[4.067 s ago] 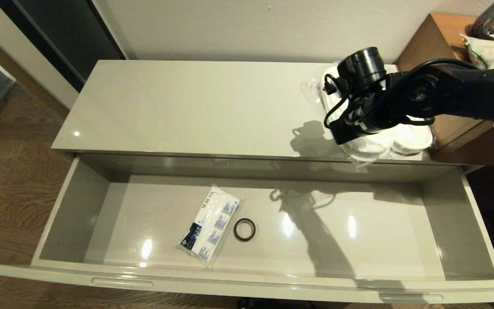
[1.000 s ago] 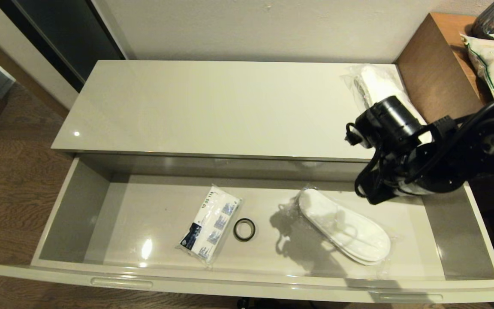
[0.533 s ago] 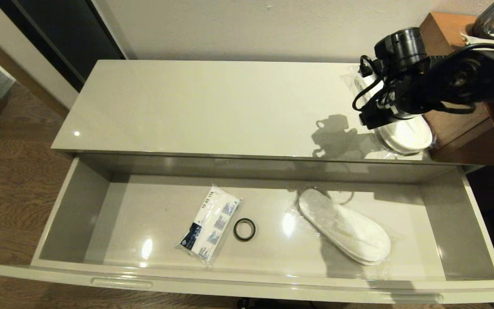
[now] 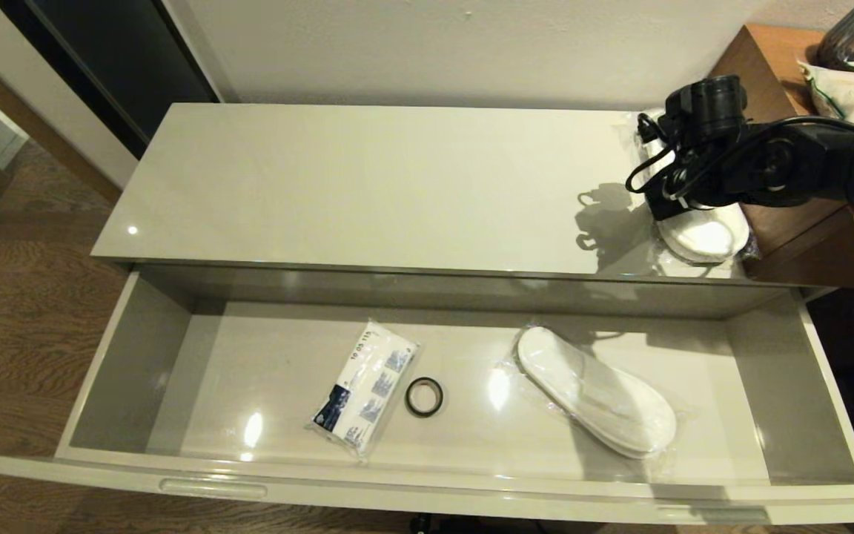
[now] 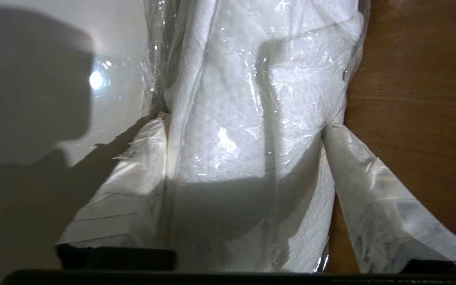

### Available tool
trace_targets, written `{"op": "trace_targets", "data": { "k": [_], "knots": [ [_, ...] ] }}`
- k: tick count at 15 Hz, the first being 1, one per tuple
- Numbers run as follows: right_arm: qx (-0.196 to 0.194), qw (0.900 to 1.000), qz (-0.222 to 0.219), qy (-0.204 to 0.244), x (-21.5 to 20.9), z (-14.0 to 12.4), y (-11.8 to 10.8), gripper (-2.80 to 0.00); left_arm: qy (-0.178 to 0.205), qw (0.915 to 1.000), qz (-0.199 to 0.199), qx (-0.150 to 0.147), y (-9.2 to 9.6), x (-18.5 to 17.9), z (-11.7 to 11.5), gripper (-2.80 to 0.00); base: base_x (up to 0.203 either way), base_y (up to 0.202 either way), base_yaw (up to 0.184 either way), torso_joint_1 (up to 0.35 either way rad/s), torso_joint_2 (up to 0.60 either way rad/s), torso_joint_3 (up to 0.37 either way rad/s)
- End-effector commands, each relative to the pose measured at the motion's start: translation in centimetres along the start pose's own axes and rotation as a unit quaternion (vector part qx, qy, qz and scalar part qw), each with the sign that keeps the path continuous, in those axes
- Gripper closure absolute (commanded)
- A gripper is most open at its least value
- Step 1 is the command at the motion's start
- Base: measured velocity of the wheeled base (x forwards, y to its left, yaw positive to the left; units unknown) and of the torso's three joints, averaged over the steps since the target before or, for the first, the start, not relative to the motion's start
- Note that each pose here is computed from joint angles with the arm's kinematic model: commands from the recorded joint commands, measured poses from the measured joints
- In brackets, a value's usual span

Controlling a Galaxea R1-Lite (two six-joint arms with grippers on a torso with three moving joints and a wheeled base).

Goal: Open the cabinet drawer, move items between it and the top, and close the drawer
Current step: Pick up the disposable slippers on the table

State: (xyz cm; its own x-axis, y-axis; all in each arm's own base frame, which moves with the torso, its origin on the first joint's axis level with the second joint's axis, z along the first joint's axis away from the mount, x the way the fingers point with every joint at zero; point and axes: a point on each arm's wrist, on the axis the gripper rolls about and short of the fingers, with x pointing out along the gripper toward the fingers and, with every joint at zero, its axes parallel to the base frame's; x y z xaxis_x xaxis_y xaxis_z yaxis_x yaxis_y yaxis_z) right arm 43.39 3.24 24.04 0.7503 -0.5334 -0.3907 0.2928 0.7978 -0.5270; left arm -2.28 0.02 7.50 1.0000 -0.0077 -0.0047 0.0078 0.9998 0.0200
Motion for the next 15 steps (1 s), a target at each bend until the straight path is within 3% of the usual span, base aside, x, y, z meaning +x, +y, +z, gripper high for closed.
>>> {"op": "trace_targets", "data": {
  "k": [1, 8, 11, 15],
  "knots": [
    [-0.01, 1.0, -0.004, 0.014, 0.3, -0.4, 0.1, 0.0, 0.0, 1.0, 0.0, 0.0, 0.0, 0.0, 0.0, 0.0, 0.0, 0.0, 0.0, 0.0, 0.0, 0.0],
    [-0.012, 0.999, 0.009, 0.041, -1.1, -0.8, -0.2, 0.0, 0.0, 1.0, 0.0, 0.0, 0.0, 0.0, 0.0, 0.0, 0.0, 0.0, 0.0, 0.0, 0.0, 0.0],
    [0.003, 0.997, 0.024, 0.078, -3.3, -1.3, -1.1, 0.0, 0.0, 1.0, 0.0, 0.0, 0.0, 0.0, 0.0, 0.0, 0.0, 0.0, 0.0, 0.0, 0.0, 0.0],
    [0.01, 0.993, 0.067, 0.092, -7.4, -1.4, -1.4, 0.0, 0.0, 1.0, 0.0, 0.0, 0.0, 0.0, 0.0, 0.0, 0.0, 0.0, 0.0, 0.0, 0.0, 0.0]
  ]
}}
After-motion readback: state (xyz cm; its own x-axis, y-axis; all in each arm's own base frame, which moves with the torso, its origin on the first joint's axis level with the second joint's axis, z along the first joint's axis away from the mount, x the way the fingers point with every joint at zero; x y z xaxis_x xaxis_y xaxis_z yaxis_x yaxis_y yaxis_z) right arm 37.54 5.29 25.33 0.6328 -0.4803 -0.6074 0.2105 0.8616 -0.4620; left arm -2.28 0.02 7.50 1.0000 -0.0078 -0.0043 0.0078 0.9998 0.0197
